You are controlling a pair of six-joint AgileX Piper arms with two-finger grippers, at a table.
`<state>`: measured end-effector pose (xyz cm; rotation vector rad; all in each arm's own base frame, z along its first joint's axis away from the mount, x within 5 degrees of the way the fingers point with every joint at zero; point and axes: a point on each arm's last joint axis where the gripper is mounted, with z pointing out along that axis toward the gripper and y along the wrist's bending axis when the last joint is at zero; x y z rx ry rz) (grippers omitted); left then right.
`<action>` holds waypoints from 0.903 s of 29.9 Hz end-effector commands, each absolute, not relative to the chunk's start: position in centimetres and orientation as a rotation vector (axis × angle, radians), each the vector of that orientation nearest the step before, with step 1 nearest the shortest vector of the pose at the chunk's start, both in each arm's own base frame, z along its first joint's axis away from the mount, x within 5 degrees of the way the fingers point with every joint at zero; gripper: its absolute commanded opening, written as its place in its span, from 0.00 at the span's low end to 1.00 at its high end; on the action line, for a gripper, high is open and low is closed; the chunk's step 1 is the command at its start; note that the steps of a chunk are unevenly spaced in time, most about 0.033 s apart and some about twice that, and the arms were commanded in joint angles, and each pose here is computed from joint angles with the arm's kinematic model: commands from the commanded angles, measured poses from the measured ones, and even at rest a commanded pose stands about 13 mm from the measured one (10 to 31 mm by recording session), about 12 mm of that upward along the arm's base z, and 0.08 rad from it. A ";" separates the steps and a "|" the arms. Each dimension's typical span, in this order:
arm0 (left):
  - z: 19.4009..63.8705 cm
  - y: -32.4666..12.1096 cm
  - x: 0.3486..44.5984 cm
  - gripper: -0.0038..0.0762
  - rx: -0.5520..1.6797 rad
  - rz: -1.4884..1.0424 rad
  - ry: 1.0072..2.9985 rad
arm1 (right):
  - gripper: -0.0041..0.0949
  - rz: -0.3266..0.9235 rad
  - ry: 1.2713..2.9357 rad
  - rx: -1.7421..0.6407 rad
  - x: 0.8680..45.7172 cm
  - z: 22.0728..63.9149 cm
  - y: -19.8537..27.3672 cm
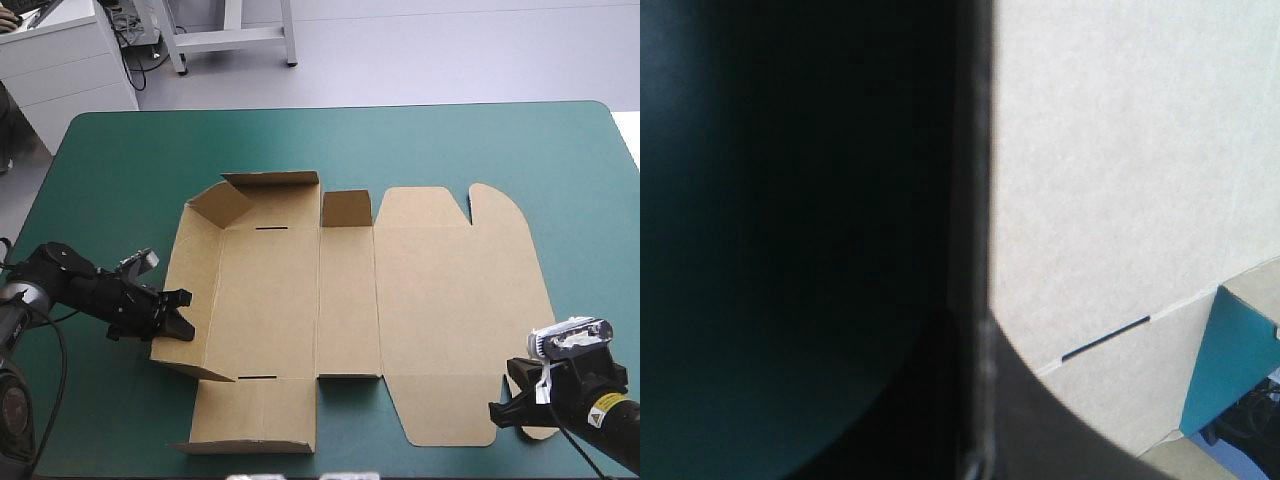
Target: Fold the box
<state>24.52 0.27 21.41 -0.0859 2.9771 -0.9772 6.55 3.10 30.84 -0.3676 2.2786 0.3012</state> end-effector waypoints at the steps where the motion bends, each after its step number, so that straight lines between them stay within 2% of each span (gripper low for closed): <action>1: 23.5 -0.2 24.2 0.01 -0.048 -1.032 2.969 | 0.03 0.307 2.225 -0.355 6.8 31.8 3.1; 4: 24.6 -0.1 24.9 0.01 -0.036 -0.934 2.985 | 0.03 0.308 2.236 -0.355 6.7 31.7 3.1; 9: 28.0 -1.9 26.8 0.01 0.149 -0.491 3.045 | 0.03 0.308 2.244 -0.358 6.7 31.6 3.1; 18: 35.6 -9.5 29.5 0.01 0.701 -0.001 2.726 | 0.03 0.307 2.253 -0.360 6.6 31.6 3.1; 24: 35.4 -13.6 30.3 0.01 1.099 0.418 2.533 | 0.03 0.307 2.262 -0.363 6.6 31.5 3.1; 27: 34.7 -15.1 30.9 0.01 1.218 0.673 2.429 | 0.03 0.308 2.265 -0.361 6.5 31.5 3.1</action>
